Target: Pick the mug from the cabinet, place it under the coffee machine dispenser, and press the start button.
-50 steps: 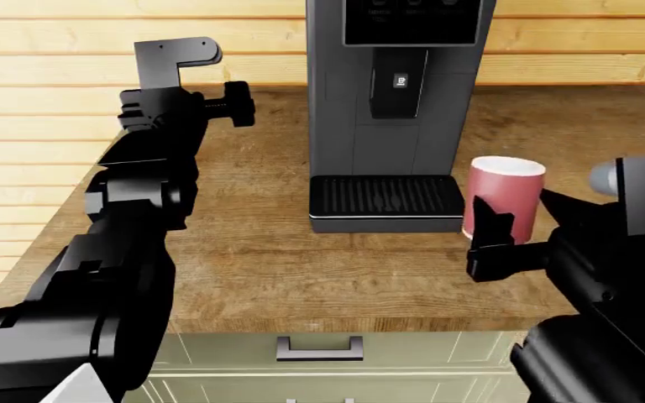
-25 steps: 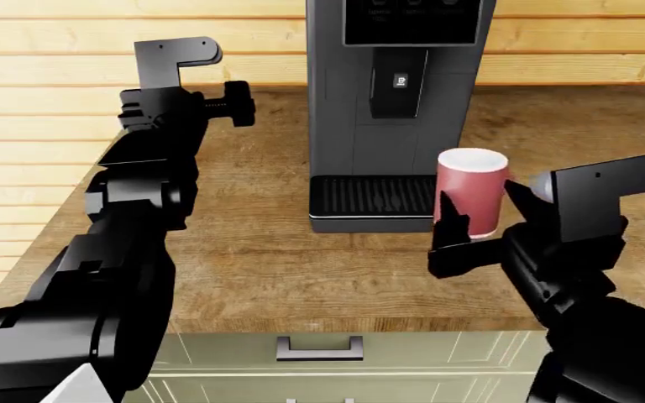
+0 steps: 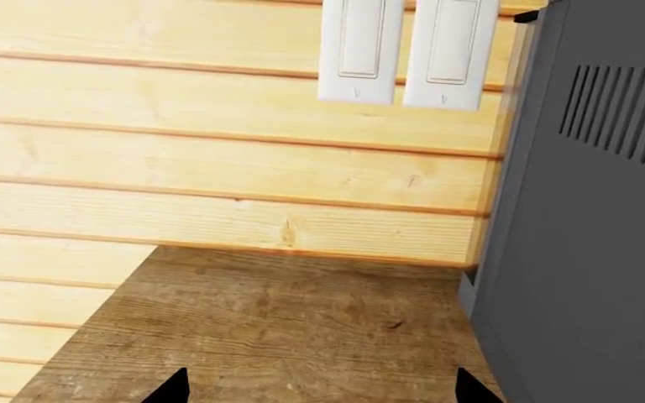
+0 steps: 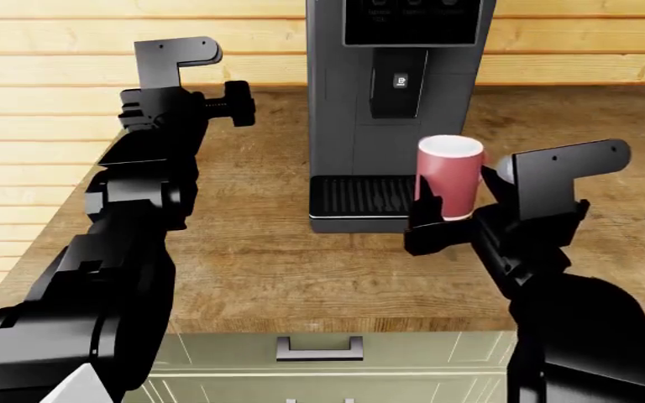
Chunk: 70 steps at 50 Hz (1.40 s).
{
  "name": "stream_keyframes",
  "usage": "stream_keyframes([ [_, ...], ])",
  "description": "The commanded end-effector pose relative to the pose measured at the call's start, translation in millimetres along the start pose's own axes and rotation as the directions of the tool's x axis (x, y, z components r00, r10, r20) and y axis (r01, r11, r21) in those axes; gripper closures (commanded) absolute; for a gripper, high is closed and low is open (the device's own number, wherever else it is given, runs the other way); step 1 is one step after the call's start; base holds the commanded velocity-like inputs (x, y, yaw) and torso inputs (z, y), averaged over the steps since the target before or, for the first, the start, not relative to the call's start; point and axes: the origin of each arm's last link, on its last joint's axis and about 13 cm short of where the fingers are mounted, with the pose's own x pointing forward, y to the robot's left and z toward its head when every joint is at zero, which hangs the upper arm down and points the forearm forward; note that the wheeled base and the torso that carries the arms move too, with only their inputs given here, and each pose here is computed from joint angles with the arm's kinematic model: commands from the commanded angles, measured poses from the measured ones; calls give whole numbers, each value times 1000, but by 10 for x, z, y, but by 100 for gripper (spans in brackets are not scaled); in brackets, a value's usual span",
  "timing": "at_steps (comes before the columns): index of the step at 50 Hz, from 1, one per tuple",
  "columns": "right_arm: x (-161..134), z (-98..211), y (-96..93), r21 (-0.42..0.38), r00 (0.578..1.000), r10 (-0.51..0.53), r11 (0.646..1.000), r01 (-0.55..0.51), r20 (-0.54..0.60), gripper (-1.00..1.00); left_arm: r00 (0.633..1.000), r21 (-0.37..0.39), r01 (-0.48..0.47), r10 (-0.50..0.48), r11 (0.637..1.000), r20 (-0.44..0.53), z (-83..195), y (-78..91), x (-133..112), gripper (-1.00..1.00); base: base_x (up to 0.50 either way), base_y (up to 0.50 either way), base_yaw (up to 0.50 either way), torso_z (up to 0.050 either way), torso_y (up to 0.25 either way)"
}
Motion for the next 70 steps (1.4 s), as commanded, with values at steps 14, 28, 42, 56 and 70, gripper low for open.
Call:
stream_keyframes([
  [14,140,39,97,5,999,27,1000,-27,21,100,1000,0,0,0,1000,0,0,1,0,-100,0,0,0,0,0],
  [28,251,-50,134,18,999,39,999,-39,-2,100,1000,1,1,-1,1000,-1,1,-2,0,-100,0,0,0,0,0],
  [42,326,-83,161,35,999,46,998,-46,2,100,1000,2,2,-2,1000,-2,-3,-1,-1,-100,0,0,0,0,1],
  [56,433,-159,192,51,999,51,997,-50,-12,100,1000,4,3,-3,1000,0,-3,-2,0,-100,0,0,0,0,0],
  [70,544,-171,209,48,999,49,998,-48,-18,100,1000,4,5,-5,1000,2,0,-2,0,-100,0,0,0,0,0],
])
